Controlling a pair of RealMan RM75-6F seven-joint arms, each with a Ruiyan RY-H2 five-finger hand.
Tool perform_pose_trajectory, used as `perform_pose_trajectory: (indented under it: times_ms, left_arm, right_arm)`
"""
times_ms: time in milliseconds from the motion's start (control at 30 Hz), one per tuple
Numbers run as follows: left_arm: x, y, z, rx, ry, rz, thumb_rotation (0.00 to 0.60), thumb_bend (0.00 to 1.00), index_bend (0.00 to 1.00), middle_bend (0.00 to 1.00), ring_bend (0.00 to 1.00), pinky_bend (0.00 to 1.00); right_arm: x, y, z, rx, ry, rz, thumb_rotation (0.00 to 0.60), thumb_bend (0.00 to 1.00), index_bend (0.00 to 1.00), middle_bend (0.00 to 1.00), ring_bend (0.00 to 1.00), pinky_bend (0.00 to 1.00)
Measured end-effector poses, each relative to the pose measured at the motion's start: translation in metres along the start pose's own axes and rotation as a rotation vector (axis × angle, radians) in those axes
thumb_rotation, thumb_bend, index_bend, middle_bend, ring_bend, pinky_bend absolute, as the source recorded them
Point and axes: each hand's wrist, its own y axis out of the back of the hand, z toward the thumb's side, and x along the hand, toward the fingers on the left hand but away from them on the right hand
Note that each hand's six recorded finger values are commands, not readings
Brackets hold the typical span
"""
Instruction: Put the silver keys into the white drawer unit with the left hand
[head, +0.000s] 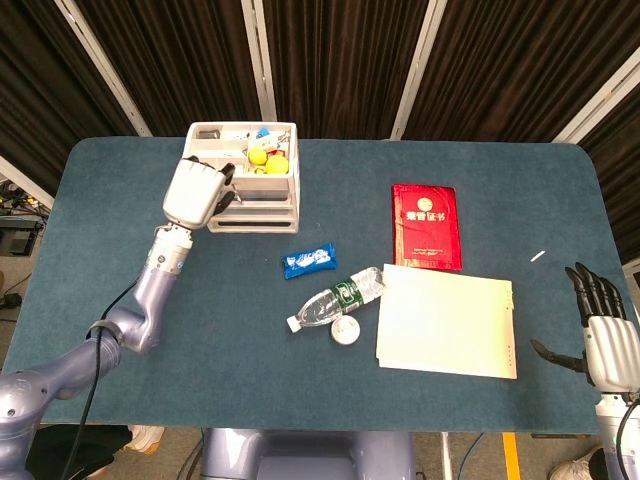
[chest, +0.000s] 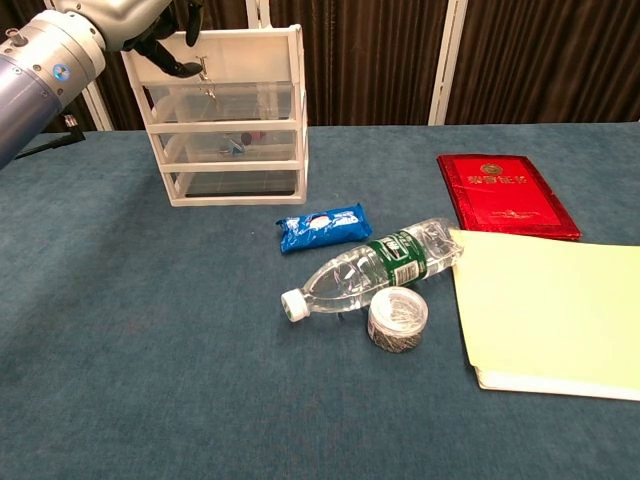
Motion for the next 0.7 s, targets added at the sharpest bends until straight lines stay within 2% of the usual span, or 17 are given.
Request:
perform_pose_trajectory:
  times_ms: [300,433,533,600,667,700]
  left_arm:
    - [0.0,0.003,0.004,-0.024,0.008,0.01,0.6,0.21,0.39,0.97,0.84,0.74]
    - [-0.006,0.009,0.004,-0.065,0.012,0.026,0.6,0.21,0.38,0.94,0.82,0.71]
    - [-0.014,0.016,0.004,-0.109,0.017,0.046,0.6,0.2,0.37,0.83,0.72,0.64]
    - [-0.022,0.021,0.003,-0.141,0.024,0.058,0.6,0.19,0.35,0.69,0.62,0.58]
    - [-0.033,0.027,0.002,-0.181,0.033,0.067,0.6,0.16,0.32,0.51,0.45,0.47]
    - [-0.039,0.029,0.001,-0.198,0.038,0.068,0.6,0.16,0.3,0.45,0.4,0.43]
  right_arm:
    - [0.0,0.0,-0.001,-0.002,-0.002,0.001,0.6,0.04,0.0,0.0,0.0,0.0]
    - [0.0,0.0,-0.002,-0.004,-0.006,0.007,0.6,0.04,0.0,0.0,0.0,0.0]
    - [0.0,-0.001,-0.002,-0.001,-0.006,0.007,0.6,0.04,0.0,0.0,0.0,0.0]
    - [0.0,-0.001,-0.002,0.001,-0.006,0.01,0.6,0.04,0.0,0.0,0.0,0.0]
    - [-0.001,-0.002,-0.002,0.008,-0.008,0.014,0.6,0.04,0.0,0.0,0.0,0.0]
    - [-0.001,-0.002,-0.003,0.011,-0.01,0.016,0.6,0.04,0.0,0.0,0.0,0.0]
